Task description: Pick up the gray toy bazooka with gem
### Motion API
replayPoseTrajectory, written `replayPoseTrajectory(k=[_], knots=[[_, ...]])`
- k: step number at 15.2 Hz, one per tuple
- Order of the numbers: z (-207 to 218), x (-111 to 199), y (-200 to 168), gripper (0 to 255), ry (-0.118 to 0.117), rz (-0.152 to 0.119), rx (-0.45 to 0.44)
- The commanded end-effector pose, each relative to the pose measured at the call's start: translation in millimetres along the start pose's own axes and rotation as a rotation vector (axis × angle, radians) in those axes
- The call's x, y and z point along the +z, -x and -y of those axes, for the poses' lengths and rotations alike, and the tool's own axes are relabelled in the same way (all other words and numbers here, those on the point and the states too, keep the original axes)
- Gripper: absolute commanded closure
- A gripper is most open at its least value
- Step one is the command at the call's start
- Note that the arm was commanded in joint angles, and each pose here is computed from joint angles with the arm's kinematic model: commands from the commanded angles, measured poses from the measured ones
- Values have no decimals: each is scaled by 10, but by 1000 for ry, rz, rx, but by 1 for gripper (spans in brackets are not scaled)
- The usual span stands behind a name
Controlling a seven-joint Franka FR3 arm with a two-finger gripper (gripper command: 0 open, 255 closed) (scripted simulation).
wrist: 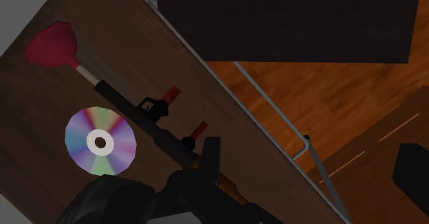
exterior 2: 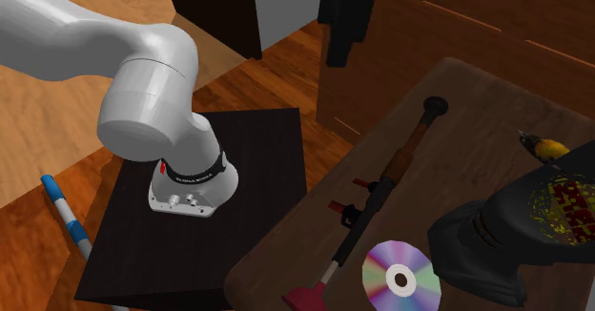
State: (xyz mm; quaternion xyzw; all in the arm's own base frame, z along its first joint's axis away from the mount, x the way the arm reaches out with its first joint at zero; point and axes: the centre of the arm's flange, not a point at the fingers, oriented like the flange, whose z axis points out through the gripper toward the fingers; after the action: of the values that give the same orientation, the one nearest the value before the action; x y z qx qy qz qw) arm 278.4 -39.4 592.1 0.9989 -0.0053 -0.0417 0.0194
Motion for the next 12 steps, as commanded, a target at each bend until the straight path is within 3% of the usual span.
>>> replayPoseTrajectory(k=[1,12], knots=[[0,0,0,0,0,0,0],[-939,1114,-527,0,-143,-95,-289]])
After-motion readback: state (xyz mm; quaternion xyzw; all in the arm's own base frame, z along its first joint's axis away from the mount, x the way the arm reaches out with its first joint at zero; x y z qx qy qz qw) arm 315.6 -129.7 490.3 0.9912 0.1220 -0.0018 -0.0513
